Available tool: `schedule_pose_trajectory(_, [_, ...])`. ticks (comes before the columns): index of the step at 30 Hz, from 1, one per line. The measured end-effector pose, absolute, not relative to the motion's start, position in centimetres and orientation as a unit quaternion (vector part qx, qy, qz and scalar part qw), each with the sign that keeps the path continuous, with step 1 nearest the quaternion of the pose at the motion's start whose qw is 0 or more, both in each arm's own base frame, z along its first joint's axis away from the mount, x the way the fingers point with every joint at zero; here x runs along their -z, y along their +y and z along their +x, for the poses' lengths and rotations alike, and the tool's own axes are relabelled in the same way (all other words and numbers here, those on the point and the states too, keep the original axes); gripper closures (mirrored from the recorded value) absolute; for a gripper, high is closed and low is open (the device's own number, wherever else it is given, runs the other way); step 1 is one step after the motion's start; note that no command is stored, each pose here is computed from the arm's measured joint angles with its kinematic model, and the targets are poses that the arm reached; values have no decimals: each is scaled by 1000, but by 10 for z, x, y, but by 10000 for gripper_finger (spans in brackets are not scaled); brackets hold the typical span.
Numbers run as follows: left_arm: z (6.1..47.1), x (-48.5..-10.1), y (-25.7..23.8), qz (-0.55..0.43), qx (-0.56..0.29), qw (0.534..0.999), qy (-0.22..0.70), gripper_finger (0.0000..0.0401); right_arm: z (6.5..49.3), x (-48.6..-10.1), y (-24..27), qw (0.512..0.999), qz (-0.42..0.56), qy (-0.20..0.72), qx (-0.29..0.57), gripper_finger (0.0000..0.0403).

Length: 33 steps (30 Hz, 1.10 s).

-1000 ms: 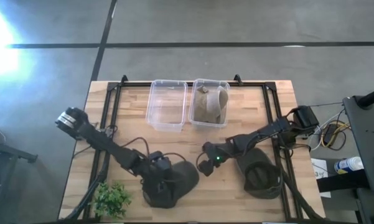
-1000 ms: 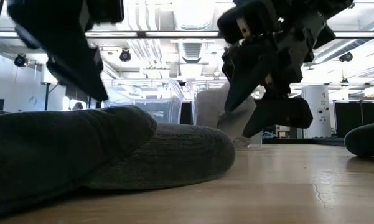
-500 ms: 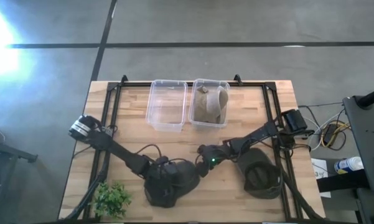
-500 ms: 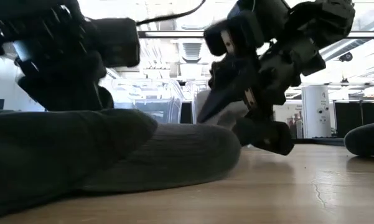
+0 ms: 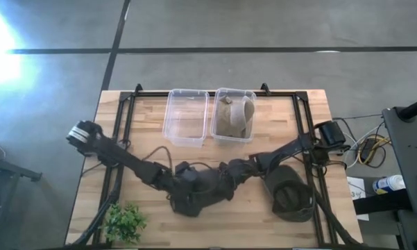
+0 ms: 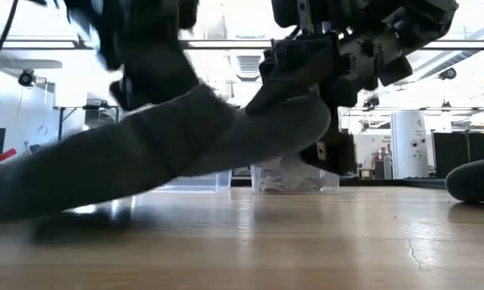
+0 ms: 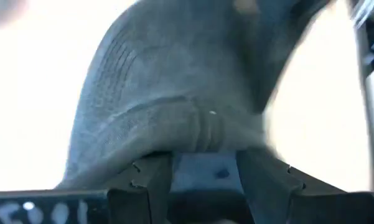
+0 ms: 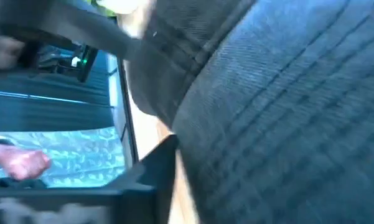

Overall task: Pick & Place hat
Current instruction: Put the left dark green cap into the left transparent bin

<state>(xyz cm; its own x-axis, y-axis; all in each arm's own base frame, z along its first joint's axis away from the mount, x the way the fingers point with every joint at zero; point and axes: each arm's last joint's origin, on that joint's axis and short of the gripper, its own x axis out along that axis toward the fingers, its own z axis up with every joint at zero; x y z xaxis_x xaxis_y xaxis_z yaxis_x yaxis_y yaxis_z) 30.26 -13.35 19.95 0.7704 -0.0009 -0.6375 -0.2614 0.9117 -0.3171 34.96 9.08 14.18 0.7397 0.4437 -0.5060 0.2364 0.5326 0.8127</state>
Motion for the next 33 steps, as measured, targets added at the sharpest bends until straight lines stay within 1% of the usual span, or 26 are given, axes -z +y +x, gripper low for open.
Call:
schedule_pose_trajectory(4, [288,-237,-125,-208,-81,935,275,229,350,-153,86,814,468,335,-75,365])
schedule_pose_trajectory(5, [283,-247,-122,-213,-80,938,261,229,350,-157,84,819,464,328,-77,377])
schedule_pose_trajectory(9, [260,-286,-110,-225,-84,947,212,229,348,-179,75,835,458,290,-91,383])
schedule_pose_trajectory(14, [228,-328,-93,-242,-78,958,133,229,340,-223,58,865,445,208,-102,387])
schedule_pose_trajectory(18, [206,-345,-81,-234,-85,963,100,229,330,-259,41,890,426,139,-81,388])
schedule_pose_trajectory(22, [186,-358,-72,-227,-79,967,85,229,323,-290,19,910,405,90,-28,388])
schedule_pose_trajectory(24, [175,-373,-66,-235,-78,967,54,229,322,-304,5,916,391,91,14,389])
schedule_pose_trajectory(27, [160,-390,-58,-222,-88,971,15,229,327,-318,-20,915,377,124,73,389])
schedule_pose_trajectory(30, [149,-400,-53,-210,-96,973,-5,229,336,-328,-49,897,388,165,133,389])
schedule_pose_trajectory(33, [143,-402,-49,-210,-107,972,-15,229,350,-335,-79,876,411,203,146,381])
